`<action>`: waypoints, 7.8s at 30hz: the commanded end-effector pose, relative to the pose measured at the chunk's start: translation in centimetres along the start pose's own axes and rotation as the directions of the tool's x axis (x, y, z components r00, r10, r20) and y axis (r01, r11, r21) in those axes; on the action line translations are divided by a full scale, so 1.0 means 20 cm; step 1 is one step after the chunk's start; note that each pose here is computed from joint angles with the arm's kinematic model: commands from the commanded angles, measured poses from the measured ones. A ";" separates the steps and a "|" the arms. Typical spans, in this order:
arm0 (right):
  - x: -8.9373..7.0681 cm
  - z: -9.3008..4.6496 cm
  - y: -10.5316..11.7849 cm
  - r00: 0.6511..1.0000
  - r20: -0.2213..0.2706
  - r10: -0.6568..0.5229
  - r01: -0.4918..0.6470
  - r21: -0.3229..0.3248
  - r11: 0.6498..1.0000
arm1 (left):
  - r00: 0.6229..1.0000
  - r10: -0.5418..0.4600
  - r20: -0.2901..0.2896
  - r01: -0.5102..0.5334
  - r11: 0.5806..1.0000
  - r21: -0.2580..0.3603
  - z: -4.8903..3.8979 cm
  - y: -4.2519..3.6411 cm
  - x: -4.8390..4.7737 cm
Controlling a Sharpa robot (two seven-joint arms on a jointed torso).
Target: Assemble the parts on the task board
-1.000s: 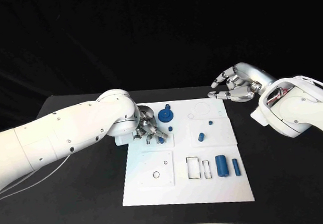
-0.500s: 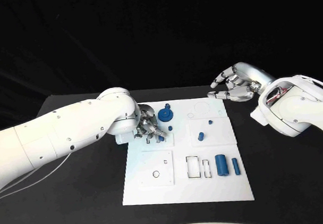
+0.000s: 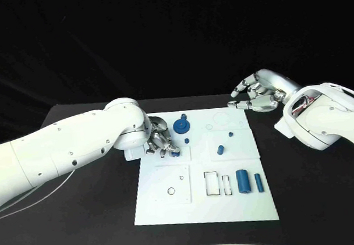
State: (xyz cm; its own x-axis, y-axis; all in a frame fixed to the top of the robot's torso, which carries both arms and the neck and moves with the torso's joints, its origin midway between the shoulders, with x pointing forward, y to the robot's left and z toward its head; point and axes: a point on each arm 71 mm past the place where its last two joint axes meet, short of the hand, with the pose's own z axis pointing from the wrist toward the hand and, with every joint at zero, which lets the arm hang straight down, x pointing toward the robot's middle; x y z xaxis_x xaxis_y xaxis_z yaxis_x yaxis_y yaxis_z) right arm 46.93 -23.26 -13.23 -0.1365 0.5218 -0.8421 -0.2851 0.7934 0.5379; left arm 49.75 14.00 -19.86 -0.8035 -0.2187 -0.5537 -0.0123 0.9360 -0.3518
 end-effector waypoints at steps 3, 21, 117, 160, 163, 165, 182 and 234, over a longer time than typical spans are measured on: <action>0.00 0.00 0.00 1.000 -0.011 -0.007 0.007 0.001 1.000 | 0.999 -0.048 0.005 0.048 0.999 0.022 -0.016 -0.001 0.006; 0.00 0.00 0.00 1.000 -0.011 -0.006 0.006 0.000 1.000 | 0.993 -0.024 0.112 0.023 1.000 0.016 -0.032 0.018 -0.018; 0.01 -0.01 0.00 1.000 -0.017 -0.004 0.004 0.000 1.000 | 0.985 0.133 0.105 -0.132 0.991 -0.022 0.003 0.010 0.060; 0.00 -0.02 -0.01 1.000 -0.014 -0.003 0.003 0.001 1.000 | 0.984 0.138 0.115 -0.134 0.990 -0.045 0.014 0.025 0.044; 0.00 -0.02 -0.01 1.000 -0.013 -0.003 0.003 0.002 1.000 | 0.984 0.133 0.116 -0.129 0.991 -0.042 0.009 0.029 0.045; 0.00 -0.02 -0.01 1.000 -0.012 -0.003 0.003 0.002 1.000 | 0.985 0.126 0.114 -0.123 0.992 -0.039 0.003 0.033 0.047; -0.01 -0.01 -0.02 1.000 -0.009 -0.002 0.002 0.009 1.000 | 0.989 -0.007 0.145 0.006 1.000 0.005 -0.123 0.077 -0.072; 0.00 0.00 -0.02 1.000 -0.015 -0.002 0.002 0.008 1.000 | 0.989 0.057 0.138 -0.035 0.987 -0.158 0.033 0.167 -0.352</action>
State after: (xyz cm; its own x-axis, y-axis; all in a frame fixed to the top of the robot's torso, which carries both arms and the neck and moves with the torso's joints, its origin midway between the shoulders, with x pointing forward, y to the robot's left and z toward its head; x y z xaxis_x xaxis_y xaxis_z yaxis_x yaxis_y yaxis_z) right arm 47.02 -23.70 -13.46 -0.1437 0.5205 -0.8417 -0.2718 0.7971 0.5393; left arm 55.96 18.85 -17.46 -0.6873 -0.2392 -0.6858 -0.1081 0.9674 -0.2290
